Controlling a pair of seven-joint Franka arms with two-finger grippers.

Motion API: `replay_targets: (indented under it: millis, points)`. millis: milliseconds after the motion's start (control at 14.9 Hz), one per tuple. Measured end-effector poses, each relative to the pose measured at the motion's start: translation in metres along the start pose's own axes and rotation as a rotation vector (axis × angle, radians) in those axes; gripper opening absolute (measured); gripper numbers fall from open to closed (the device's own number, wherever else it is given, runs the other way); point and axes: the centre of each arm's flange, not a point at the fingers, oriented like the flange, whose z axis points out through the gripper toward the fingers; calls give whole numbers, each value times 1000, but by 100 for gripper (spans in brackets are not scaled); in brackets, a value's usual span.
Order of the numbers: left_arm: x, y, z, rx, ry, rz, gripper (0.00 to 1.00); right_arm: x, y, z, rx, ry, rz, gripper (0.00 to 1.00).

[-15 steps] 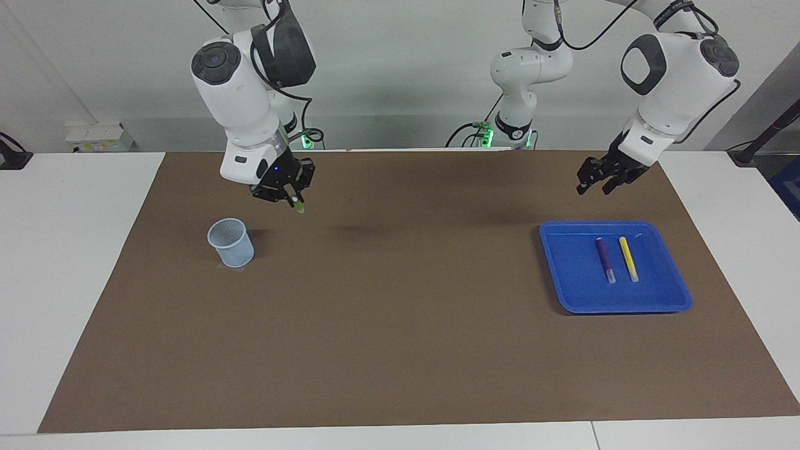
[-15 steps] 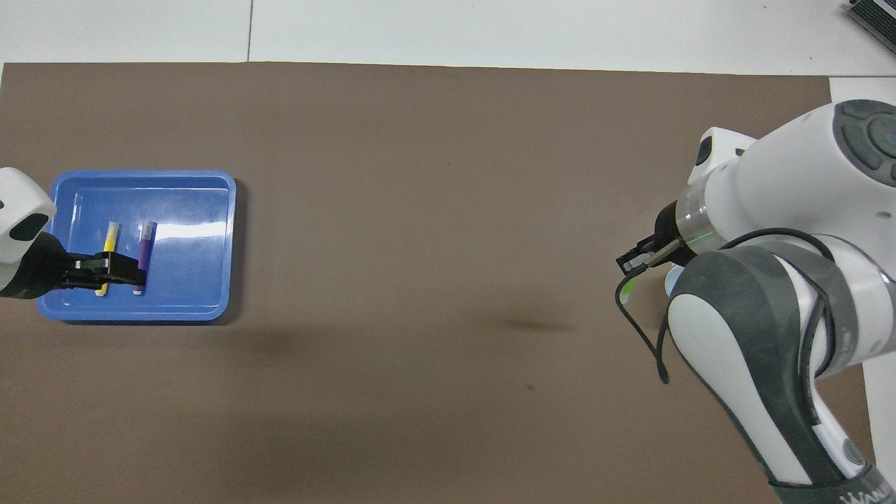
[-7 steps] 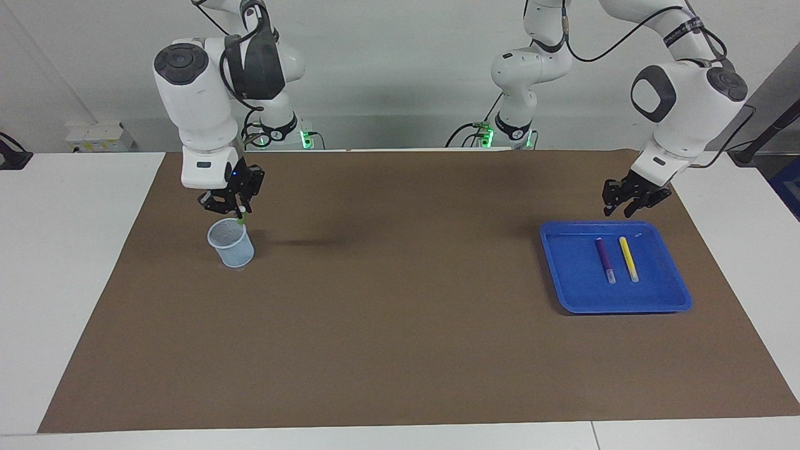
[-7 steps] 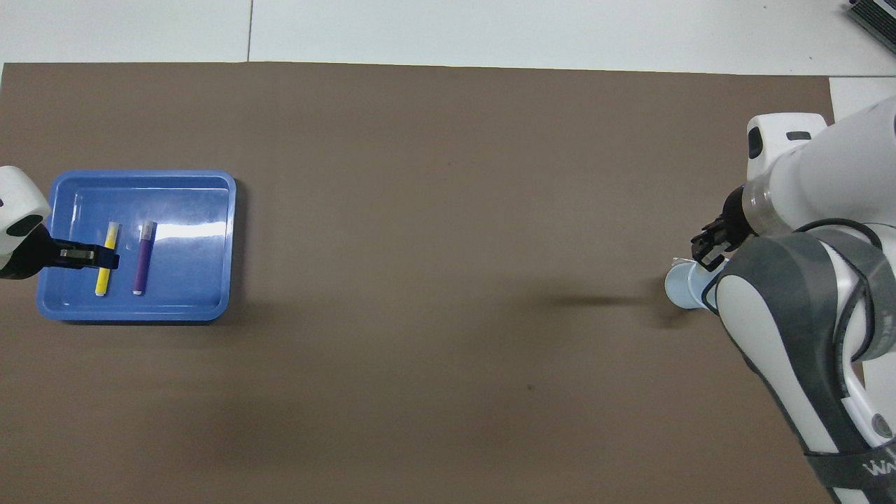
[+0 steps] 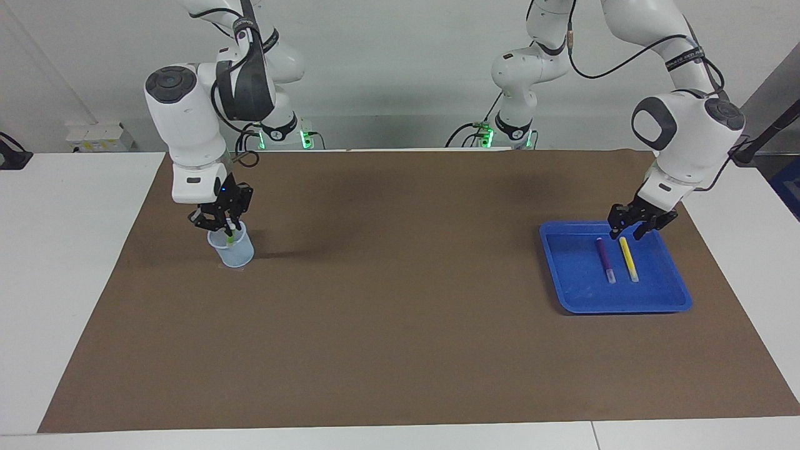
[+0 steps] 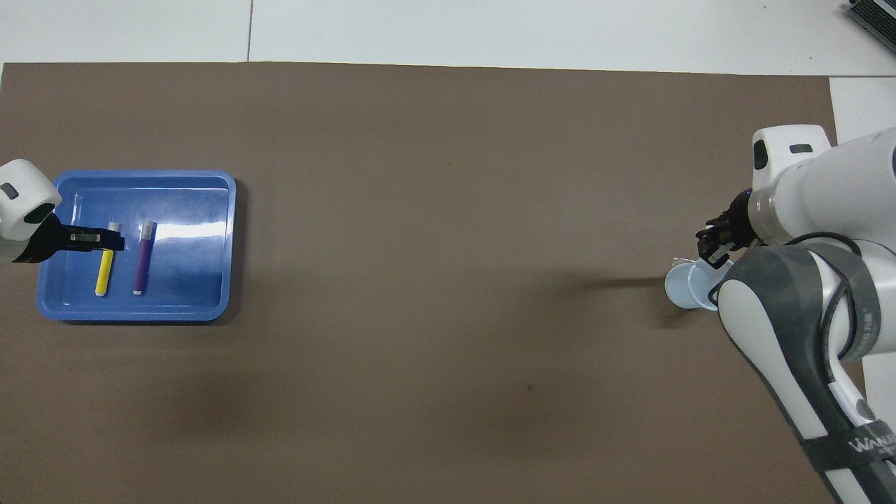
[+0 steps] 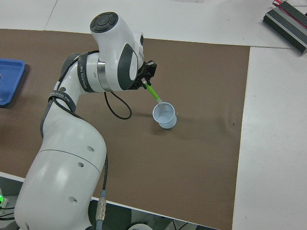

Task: Transfer and insert pens with both arms
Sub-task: 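Insert the green pen into the cup while the left gripper reaches the purple pen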

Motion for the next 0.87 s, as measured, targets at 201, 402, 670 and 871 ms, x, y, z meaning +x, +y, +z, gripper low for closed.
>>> replay_targets:
  millis: [201, 402, 670, 871]
  points:
    - [7, -4, 24, 1, 13, -3, 60, -4, -5, -1, -6, 5, -1, 18]
    - [11, -6, 45, 2, 21, -5, 60, -12, -6, 7, 17, -21, 7, 18]
    - [14, -8, 62, 2, 26, -7, 59, -23, -4, 15, 48, -56, 22, 18]
    - [15, -10, 81, 1, 28, -10, 60, -32, 1, 21, 57, -66, 41, 18]
